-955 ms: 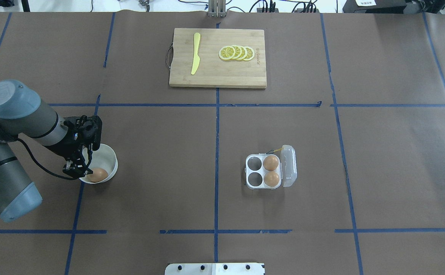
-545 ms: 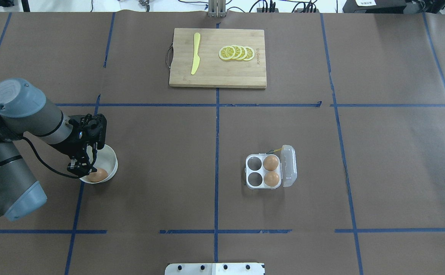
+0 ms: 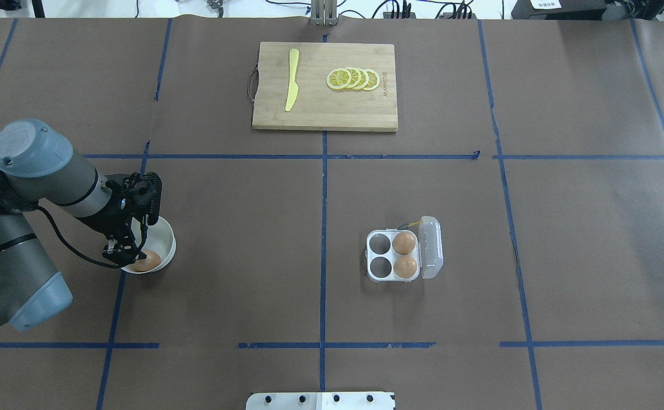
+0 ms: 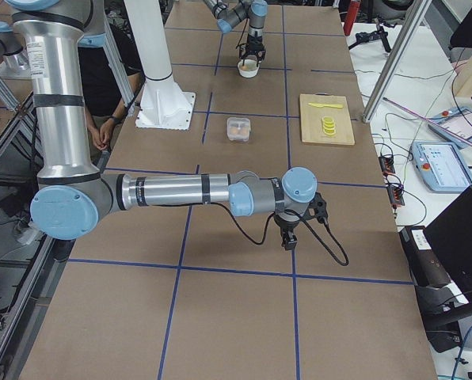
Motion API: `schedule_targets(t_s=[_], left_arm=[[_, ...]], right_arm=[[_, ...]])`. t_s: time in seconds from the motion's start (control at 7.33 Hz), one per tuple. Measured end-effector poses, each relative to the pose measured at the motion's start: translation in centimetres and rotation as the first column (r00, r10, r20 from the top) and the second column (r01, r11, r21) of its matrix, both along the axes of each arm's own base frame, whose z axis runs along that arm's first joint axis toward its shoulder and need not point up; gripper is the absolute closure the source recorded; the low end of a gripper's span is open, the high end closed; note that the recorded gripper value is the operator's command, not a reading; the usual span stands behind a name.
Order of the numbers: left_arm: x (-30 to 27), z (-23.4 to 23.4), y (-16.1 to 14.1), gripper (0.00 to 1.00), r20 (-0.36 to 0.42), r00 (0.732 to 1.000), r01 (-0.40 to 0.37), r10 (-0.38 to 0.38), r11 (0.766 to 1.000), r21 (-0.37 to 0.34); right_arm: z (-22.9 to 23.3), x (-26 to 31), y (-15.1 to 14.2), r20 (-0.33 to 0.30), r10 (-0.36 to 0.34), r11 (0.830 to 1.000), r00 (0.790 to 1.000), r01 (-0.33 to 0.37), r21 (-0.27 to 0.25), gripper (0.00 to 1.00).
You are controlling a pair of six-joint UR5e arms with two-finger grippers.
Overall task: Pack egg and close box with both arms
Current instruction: 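Close the left gripper around the brown egg inside the cup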
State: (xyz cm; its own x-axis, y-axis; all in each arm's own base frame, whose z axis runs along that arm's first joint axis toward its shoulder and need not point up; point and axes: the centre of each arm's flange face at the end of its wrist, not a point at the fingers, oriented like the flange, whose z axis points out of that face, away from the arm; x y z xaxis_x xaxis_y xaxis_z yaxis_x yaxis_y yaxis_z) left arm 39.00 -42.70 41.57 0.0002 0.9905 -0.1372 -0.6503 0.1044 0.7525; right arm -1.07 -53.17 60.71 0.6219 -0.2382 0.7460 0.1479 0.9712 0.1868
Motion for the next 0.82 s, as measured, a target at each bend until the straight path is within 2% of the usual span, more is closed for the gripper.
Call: schedule_targets(t_s=[0.82], left_arm=[[0.92,0.23,1.05,0.17,0.007,1.0,-0.021,0.021,1.0,-0.012]], right_arm=[[0.26,-0.32,0.06,-0.002,-0.006,1.0,1.0,0.006,-0.005,0.0]])
